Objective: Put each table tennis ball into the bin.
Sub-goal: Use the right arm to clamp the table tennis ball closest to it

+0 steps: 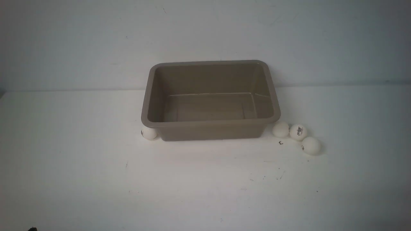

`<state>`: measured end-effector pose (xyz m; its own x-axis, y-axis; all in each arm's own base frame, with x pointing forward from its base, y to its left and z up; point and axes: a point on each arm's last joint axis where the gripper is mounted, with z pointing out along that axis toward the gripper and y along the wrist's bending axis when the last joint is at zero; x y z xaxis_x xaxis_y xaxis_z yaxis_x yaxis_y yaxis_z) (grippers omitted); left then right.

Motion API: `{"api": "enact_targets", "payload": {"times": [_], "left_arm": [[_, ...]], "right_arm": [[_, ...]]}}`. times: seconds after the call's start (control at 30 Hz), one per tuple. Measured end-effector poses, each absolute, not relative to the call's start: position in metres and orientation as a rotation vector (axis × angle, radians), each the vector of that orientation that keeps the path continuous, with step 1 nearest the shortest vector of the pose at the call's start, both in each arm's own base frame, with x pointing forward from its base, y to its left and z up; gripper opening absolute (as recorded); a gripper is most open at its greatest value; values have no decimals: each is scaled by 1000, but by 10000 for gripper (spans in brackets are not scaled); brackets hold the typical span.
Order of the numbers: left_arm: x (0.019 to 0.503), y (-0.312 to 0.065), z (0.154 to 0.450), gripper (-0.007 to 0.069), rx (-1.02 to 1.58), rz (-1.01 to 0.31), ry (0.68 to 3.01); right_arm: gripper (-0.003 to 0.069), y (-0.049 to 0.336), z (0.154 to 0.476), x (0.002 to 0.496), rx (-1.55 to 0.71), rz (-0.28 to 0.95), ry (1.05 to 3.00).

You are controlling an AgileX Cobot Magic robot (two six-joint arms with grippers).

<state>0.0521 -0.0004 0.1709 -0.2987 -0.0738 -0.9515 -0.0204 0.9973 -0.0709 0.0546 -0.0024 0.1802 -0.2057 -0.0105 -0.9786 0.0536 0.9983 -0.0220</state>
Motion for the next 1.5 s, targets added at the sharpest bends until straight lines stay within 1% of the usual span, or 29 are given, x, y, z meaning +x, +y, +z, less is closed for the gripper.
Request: {"api": "enact_targets", "payload": {"times": [1.1,1.17,1.23,1.3,1.4,1.5], "left_arm": [[52,0,171,426,-68,-52,1874],[52,0,171,426,-68,-52,1874],[52,0,171,426,-68,-52,1874],[52,0,171,426,-68,-52,1875],[52,0,171,426,-67,-50,1875],[52,0,171,426,-63,-44,1875]], "right_arm": [[-15,-2,180,55,34,-56,1777],[-15,-1,181,55,67,-13,1768],[-15,0,182,55,141,76,1745],[-15,1,184,56,191,138,1715],[-15,1,188,56,203,169,1666],[-15,-1,194,57,230,160,1600]]}}
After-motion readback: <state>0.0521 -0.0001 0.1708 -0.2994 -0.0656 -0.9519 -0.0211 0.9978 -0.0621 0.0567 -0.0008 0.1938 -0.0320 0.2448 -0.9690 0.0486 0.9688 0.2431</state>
